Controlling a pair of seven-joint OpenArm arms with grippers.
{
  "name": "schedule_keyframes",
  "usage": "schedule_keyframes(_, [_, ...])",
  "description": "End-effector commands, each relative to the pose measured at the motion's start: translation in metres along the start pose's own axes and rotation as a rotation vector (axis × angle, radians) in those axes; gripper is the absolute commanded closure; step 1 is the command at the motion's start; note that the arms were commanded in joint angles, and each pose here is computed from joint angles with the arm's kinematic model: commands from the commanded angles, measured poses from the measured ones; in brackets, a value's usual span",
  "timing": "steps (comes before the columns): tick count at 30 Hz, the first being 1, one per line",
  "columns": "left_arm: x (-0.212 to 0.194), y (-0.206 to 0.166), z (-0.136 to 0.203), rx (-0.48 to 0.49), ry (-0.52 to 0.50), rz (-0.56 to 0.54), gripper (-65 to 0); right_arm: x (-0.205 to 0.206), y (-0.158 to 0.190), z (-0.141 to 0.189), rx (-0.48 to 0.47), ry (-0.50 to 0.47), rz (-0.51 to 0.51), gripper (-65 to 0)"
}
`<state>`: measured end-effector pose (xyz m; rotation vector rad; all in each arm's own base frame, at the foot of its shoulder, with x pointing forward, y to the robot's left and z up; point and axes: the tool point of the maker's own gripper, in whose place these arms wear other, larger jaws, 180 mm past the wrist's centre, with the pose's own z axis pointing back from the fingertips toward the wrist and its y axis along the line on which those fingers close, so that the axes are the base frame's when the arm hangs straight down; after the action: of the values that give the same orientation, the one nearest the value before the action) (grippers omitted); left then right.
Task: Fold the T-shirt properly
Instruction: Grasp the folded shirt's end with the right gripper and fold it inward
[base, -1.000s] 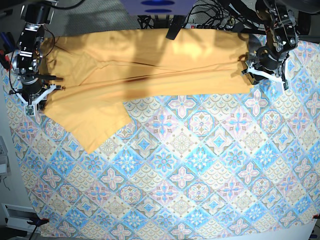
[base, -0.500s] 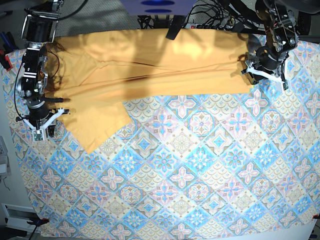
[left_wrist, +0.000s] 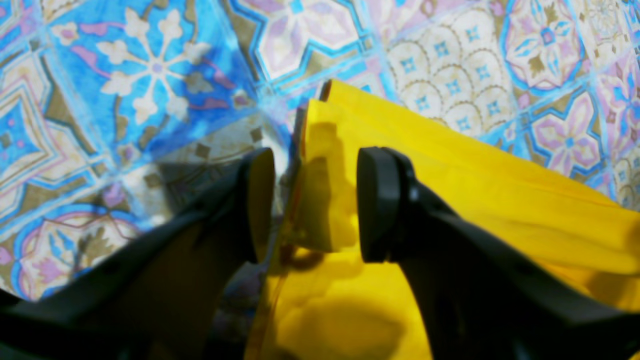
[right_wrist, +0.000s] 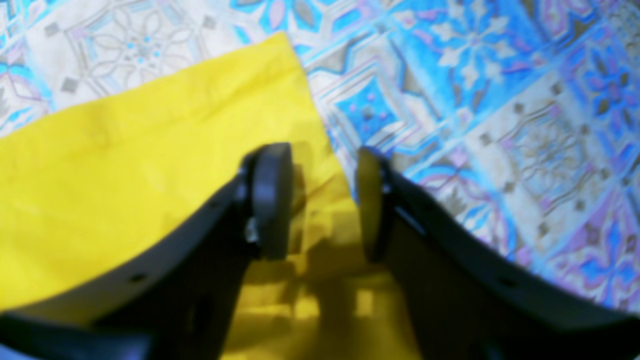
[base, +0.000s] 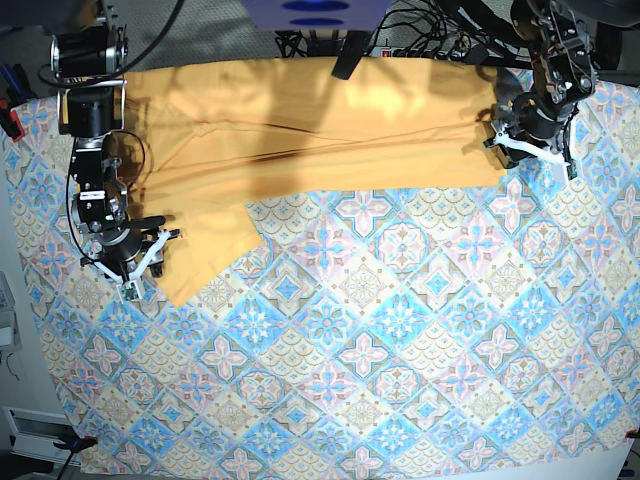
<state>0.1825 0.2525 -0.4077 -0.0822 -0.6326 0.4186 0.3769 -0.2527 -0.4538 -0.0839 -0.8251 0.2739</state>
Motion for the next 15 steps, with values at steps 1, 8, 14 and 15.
schedule_keyframes(1, [0.010,-0.002,0.003,-0.008,-0.035,-0.012,-27.0,0.017,-0.018,0.001,-0.034,-0.041,0.006,-25.2])
schedule_keyframes(8, [0.011,-0.002,0.003,-0.010,-0.036,-0.013,-27.0,0.009,-0.024,-0.009,-0.037,0.002,-0.024,-28.3])
schedule_keyframes(14, [0.011,-0.002,0.003,-0.010,-0.036,-0.013,-26.8,-0.003,-0.025,-0.012,-0.036,0.036,-0.037,-28.1])
schedule_keyframes(15, [0.011,-0.002,0.003,-0.010,-0.036,-0.013,-26.8,-0.006,-0.025,-0.012,-0.036,0.045,-0.040,-28.1])
